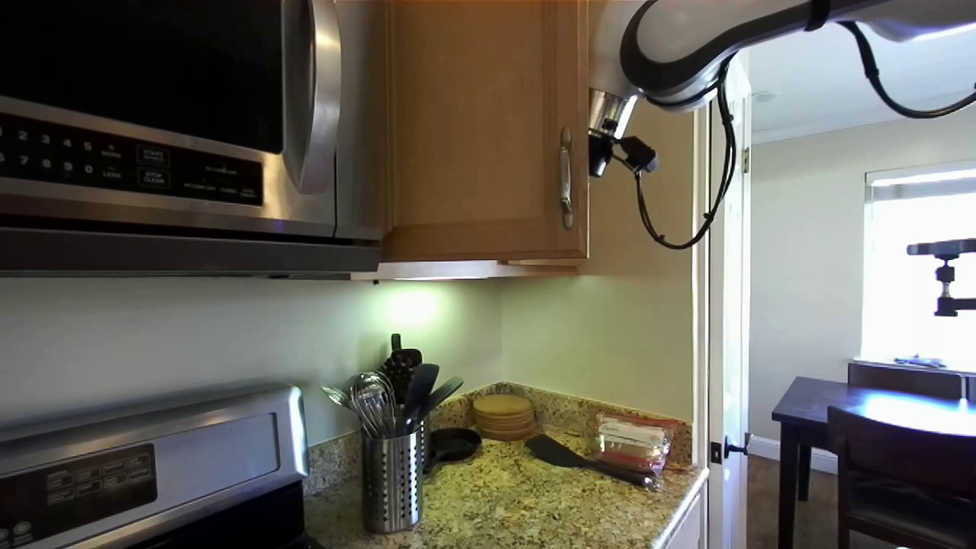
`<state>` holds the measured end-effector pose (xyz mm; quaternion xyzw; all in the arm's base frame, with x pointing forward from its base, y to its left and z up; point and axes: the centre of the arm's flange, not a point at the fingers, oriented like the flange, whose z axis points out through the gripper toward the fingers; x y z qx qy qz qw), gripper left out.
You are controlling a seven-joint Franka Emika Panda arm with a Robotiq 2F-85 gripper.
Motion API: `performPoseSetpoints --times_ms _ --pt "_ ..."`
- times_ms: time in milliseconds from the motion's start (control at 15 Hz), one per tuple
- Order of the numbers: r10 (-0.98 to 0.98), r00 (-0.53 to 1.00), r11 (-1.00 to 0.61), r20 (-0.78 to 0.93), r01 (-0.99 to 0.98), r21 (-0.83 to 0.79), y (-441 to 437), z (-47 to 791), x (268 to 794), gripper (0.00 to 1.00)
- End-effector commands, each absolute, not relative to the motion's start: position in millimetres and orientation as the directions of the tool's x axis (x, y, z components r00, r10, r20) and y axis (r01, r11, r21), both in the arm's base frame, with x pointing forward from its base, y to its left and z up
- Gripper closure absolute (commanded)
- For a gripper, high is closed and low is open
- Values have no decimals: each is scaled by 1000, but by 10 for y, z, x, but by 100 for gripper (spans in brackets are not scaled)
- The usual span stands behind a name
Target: Open the cabinet door on the left, remove the brown bottle from the bottom shelf of the cabinet, and put the bottle on the counter
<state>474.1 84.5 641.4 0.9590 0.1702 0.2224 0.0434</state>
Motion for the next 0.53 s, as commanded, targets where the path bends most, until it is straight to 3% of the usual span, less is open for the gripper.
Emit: performPoseSetpoints --times_ms 0,467 --pt "459 776 -886 432 436 159 1065 6483 4731 0" --pt "594 682 -790 426 594 151 1405 6440 4690 0"
